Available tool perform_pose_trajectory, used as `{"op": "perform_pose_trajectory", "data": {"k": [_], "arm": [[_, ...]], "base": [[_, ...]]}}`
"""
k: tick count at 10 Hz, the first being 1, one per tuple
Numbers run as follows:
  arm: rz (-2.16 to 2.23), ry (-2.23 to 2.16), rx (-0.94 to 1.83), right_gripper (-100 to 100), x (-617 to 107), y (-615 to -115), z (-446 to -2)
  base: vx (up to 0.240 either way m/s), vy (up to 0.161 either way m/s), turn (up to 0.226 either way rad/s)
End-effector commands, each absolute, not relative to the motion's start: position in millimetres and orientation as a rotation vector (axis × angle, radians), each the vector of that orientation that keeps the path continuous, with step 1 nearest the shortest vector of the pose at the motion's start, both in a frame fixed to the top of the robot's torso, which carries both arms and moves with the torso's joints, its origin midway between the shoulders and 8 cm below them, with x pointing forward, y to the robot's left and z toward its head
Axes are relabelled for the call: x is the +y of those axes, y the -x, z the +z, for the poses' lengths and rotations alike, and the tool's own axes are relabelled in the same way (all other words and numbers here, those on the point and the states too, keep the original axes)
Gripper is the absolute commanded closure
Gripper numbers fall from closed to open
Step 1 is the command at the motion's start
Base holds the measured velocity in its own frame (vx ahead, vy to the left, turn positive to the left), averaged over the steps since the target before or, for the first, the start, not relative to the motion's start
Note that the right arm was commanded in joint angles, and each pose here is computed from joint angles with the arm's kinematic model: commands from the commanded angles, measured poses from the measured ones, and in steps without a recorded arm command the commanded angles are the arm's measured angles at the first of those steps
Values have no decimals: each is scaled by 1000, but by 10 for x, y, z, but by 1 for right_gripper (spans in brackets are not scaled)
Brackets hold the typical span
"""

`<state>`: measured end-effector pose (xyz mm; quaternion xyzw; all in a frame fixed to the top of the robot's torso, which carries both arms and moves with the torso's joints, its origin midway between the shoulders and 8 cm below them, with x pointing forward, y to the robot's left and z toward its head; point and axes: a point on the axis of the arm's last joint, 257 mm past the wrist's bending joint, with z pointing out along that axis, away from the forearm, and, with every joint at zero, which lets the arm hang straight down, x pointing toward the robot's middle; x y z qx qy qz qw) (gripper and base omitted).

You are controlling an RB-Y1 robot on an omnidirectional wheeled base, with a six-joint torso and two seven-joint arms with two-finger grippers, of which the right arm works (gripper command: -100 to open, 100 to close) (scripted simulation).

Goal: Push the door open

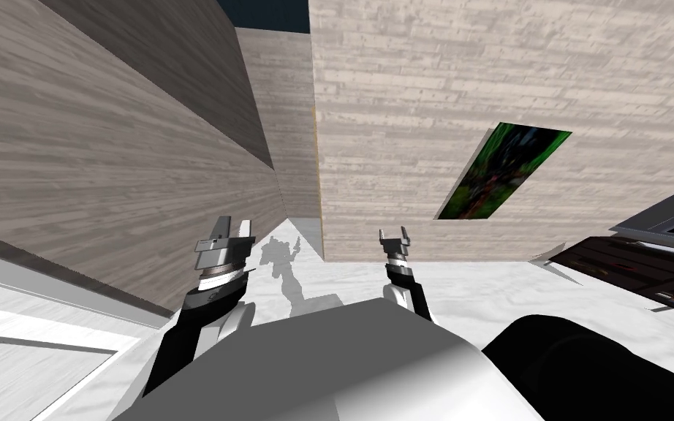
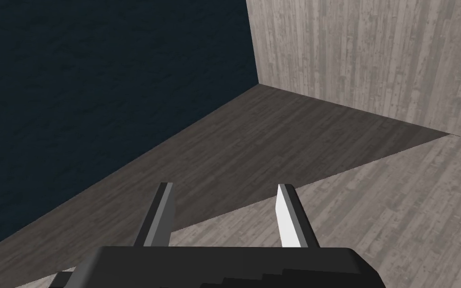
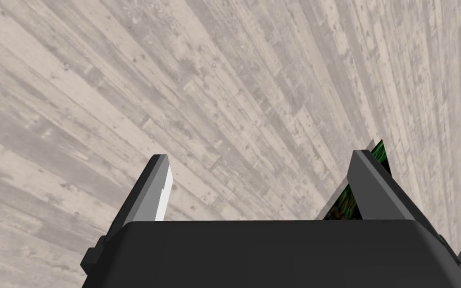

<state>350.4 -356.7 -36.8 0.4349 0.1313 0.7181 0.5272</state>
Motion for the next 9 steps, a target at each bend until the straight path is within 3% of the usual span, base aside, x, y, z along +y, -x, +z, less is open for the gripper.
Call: {"op": "perform_pose_trajectory", "data": {"k": [1, 9], "arm": [[1739, -1076, 276, -100, -3647, -3499, -447], [1820, -1239, 70, -100, -4034, -3444, -898]], "base": [[133, 130, -31], [122, 137, -31]]}}
